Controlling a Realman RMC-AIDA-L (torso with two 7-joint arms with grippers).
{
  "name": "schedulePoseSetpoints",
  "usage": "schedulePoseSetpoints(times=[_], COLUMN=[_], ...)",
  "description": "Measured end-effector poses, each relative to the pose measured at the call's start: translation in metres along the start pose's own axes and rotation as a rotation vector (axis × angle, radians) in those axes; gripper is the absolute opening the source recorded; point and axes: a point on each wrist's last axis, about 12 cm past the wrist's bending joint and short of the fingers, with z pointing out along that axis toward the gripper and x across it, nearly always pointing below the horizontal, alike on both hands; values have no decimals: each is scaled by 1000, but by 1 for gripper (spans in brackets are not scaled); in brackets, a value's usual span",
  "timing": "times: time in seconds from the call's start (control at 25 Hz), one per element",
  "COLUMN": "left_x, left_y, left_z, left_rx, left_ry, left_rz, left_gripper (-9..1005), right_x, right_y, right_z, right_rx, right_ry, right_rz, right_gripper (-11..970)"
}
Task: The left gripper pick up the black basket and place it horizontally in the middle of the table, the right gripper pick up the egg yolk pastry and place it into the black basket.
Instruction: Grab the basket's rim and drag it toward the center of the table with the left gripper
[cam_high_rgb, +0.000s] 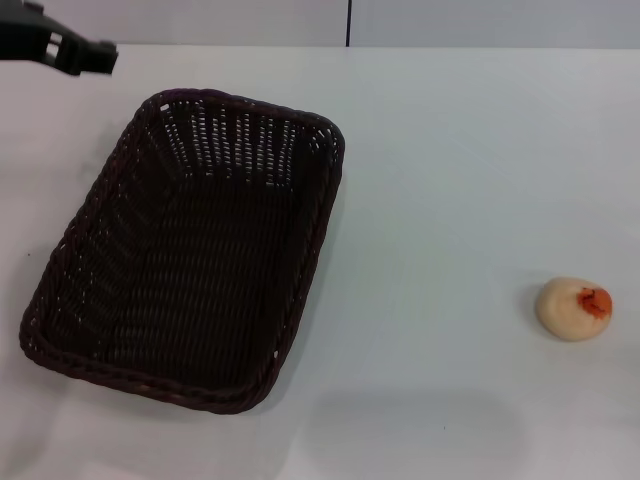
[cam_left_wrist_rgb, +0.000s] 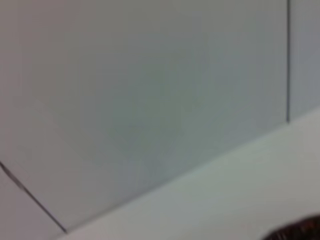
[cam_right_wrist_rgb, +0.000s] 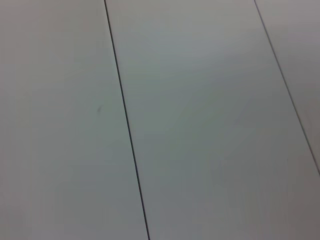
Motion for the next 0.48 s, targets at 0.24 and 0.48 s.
schedulePoseSetpoints(times=[0.24,0.48], left_x=[5,14], left_y=[-10,-20], left_z=[0,2], left_rx=[57,91], left_ry=[113,193], left_rz=[-3,-60], left_gripper=[799,791], right_x=[0,1], right_y=[-1,-1], right_z=[-1,0], right_rx=[2,2], right_ry=[5,10], right_rz=[-4,-3], right_gripper=[772,771])
